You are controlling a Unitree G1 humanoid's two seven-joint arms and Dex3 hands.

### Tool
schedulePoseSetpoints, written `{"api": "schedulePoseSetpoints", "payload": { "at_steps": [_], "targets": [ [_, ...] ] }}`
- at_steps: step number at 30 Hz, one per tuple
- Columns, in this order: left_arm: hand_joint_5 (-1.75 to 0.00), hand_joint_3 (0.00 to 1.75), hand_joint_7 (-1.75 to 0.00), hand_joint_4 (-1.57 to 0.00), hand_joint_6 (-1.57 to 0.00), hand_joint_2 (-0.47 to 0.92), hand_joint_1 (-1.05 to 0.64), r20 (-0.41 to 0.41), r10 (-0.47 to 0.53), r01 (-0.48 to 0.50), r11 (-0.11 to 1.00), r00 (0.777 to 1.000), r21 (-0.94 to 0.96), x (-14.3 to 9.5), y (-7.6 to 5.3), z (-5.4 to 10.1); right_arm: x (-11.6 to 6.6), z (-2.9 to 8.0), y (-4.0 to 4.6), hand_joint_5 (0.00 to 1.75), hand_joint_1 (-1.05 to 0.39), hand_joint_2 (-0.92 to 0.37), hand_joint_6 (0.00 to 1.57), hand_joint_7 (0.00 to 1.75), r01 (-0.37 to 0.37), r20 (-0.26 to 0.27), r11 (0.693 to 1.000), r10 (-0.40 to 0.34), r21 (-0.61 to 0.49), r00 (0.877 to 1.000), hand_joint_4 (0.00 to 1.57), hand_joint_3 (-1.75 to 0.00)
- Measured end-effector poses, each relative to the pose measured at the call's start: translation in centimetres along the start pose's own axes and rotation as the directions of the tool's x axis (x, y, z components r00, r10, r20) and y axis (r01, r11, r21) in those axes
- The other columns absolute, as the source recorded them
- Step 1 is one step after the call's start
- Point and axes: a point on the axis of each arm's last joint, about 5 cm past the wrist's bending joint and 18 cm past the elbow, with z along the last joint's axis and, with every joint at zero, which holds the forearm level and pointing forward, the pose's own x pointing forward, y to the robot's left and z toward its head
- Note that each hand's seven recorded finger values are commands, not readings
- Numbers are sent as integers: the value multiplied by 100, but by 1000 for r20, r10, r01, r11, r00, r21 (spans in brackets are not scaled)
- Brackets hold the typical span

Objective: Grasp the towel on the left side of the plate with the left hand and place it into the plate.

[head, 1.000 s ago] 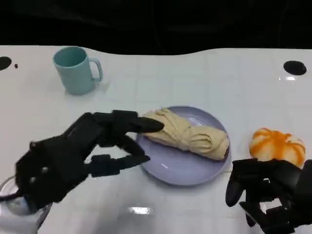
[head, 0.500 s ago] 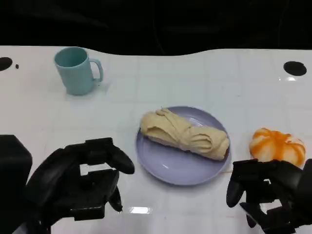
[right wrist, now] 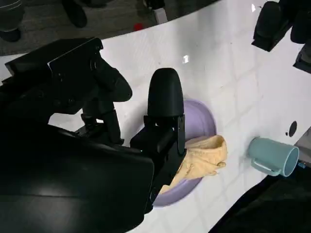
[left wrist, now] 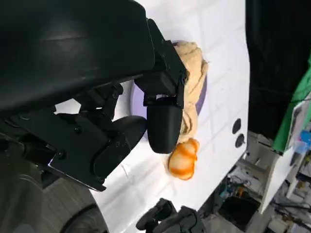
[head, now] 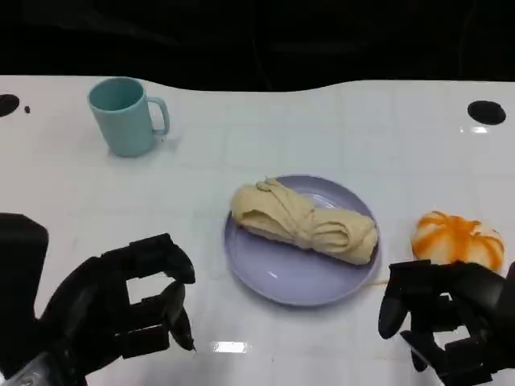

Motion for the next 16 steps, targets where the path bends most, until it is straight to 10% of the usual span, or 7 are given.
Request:
{"api": "schedulePoseSetpoints", "payload": {
  "at_steps": [16],
  "targets": [
    [-175, 120, -172, -80, -69, 60, -12, -19, -12, 12, 1000, 1000, -9, 26, -16, -4, -2, -29, -15, 169, 5, -59, 68, 143, -1, -1, 1000, 1, 1, 1000, 69, -107]
  ]
}}
